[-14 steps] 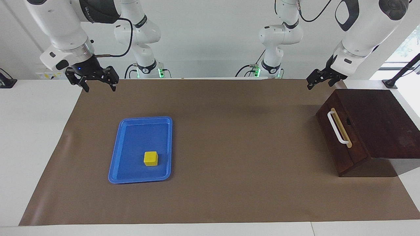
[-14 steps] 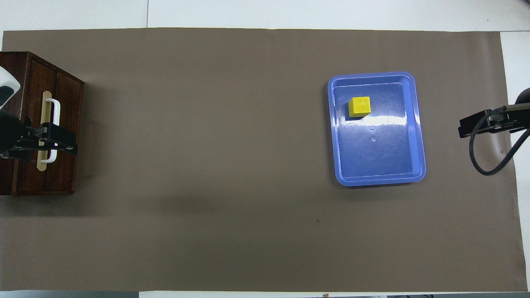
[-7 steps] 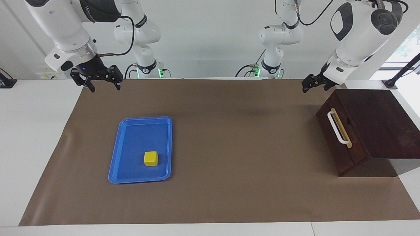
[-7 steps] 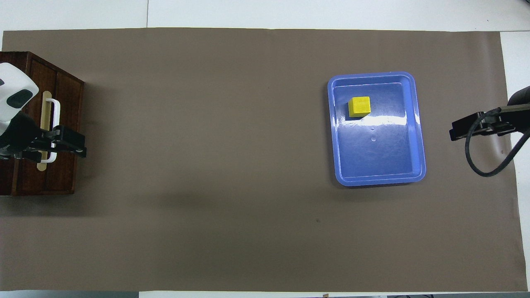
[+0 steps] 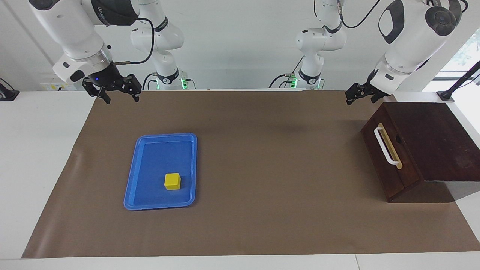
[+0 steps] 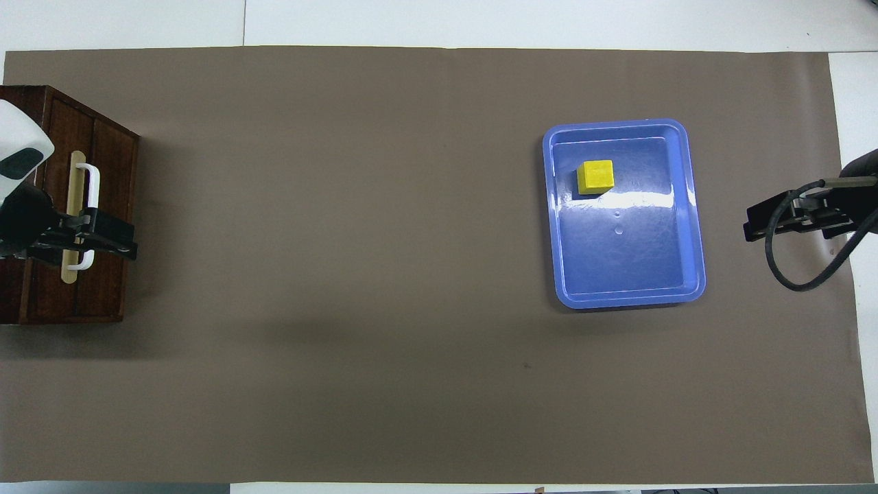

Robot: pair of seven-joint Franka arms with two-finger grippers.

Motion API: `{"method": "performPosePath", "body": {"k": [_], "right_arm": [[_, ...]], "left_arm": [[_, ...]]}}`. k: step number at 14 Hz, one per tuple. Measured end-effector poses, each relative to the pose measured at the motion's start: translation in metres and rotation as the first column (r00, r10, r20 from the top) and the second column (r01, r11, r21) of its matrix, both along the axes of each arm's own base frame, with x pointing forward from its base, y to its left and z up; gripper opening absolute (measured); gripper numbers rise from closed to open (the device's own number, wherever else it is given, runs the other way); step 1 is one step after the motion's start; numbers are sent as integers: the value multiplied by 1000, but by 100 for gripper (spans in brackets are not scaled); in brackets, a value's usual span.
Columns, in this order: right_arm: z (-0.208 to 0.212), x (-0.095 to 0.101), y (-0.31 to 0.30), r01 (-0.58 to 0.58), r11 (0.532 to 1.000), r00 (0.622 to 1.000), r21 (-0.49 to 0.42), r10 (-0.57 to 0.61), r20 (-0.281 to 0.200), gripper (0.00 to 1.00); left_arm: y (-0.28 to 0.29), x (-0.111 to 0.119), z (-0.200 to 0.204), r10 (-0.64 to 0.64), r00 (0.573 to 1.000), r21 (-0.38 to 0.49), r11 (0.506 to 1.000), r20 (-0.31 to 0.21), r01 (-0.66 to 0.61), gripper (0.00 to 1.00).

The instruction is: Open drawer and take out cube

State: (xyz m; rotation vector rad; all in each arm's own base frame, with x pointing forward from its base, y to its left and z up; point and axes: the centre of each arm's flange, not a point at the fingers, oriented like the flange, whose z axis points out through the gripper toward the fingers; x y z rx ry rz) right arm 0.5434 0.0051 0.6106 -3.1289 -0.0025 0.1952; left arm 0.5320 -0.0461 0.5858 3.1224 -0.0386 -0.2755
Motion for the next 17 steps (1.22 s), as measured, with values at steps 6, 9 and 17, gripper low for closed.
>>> {"method": "performPosePath", "body": {"k": [6, 9, 17], "right_arm": [[0, 0, 1, 26, 1000, 1000, -11, -26, 0, 97], [0, 0, 4, 12, 999, 1000, -47, -12, 1, 99], [0, 0, 16, 31, 998, 1000, -63, -31, 4, 100]], "left_arm": [[1, 1, 2, -13, 1000, -3, 1000, 13, 13, 100], [1, 1, 2, -12, 1000, -4, 1000, 15, 12, 100], [1, 2, 2, -13, 1000, -4, 1000, 15, 13, 100]]}}
